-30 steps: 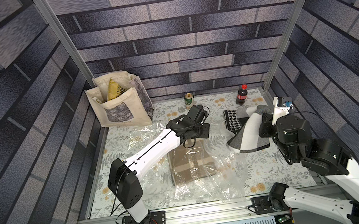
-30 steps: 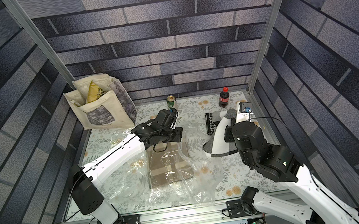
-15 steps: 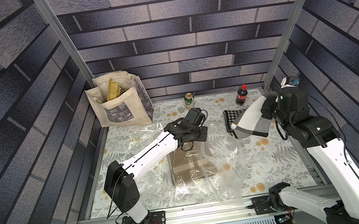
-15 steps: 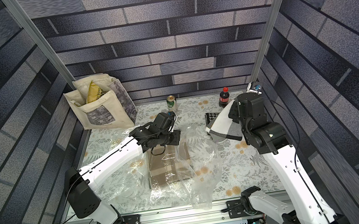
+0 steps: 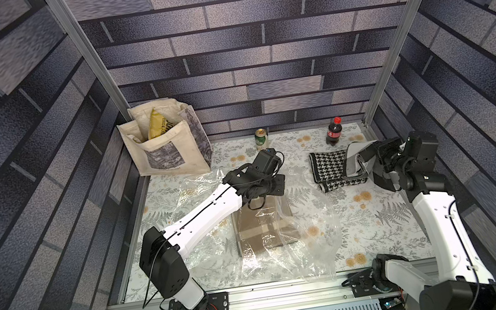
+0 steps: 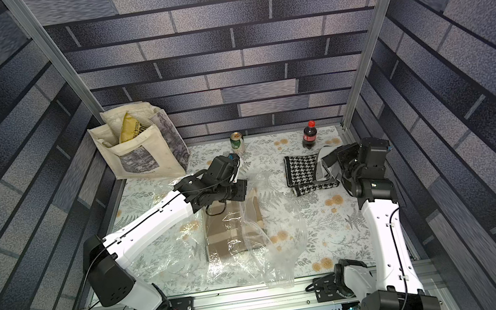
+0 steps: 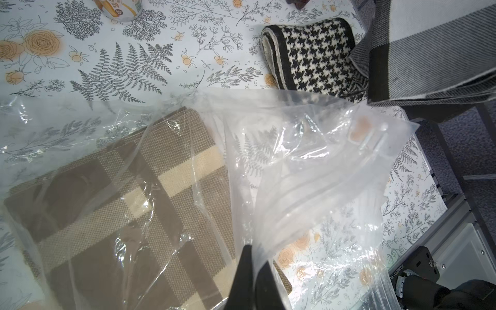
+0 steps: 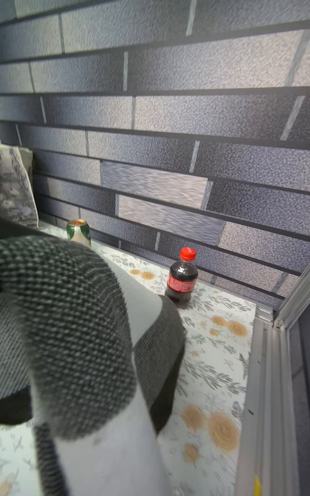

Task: Take the scarf out of the vacuum bag
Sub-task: Take out the scarf from the vacuum bag, then place the scarf at the center of the board.

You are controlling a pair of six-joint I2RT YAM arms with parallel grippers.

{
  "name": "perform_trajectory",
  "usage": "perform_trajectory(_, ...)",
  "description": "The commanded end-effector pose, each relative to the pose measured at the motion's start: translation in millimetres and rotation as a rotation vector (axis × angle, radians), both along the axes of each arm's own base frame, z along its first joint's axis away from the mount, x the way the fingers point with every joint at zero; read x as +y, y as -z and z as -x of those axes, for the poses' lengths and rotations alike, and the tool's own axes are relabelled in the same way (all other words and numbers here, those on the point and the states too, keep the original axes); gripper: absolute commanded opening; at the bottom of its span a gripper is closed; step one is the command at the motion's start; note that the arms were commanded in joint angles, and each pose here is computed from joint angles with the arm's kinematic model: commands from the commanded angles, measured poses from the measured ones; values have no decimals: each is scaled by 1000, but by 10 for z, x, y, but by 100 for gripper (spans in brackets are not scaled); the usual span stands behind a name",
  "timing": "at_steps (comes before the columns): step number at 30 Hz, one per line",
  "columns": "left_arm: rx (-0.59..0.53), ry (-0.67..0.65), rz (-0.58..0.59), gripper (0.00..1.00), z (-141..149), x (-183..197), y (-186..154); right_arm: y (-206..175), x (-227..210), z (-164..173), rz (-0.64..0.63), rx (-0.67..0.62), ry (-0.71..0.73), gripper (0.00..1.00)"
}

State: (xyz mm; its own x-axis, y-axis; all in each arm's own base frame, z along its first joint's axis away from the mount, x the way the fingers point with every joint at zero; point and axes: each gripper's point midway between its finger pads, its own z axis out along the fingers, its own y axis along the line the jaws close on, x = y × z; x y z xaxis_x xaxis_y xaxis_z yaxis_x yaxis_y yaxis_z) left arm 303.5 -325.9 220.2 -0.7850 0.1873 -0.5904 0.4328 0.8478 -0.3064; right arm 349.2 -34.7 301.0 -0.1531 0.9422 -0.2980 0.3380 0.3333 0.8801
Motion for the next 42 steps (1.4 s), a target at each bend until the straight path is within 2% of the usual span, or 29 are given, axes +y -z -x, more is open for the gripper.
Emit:
perform_trajectory(1, -8, -34, 7, 2, 19, 111, -88, -894, 141, -65, -105, -353, -79, 0)
perform_trajectory(7, -7, -35, 13, 2, 16, 114, -83, -1081, -13, -23, -80, -372, -22, 0)
perform_trajectory(22, -2, -41, 19, 2, -23, 149, -73, -870, -201, -276, -167, -351, 2, 0)
perform_trajectory(26, -2, -42, 21, 2, -40, 144, -75, -1167, -142, -343, -195, -478, -56, 0)
perform_trajectory(29, 0, -42, 21, 2, -52, 141, -58, -1475, -85, -231, -168, -640, -97, 0)
perform_trajectory(30, -1, -41, 23, 2, -55, 138, -57, -1466, -70, -215, -164, -644, -105, 0)
perform_trajectory(32, 4, -39, 21, 2, -58, 128, -20, -1259, -54, -240, -169, -592, -107, 0)
perform_trajectory(37, 25, -36, 15, 1, -44, 122, 77, 113, 197, -426, -281, -240, -146, 0)
perform_trajectory(40, 29, -38, 12, 2, -47, 126, 114, 873, 670, -493, -361, -68, -267, 0)
perform_trajectory(42, 30, -38, 12, 2, -54, 121, 114, 1148, 1027, -560, -435, -41, -362, 0)
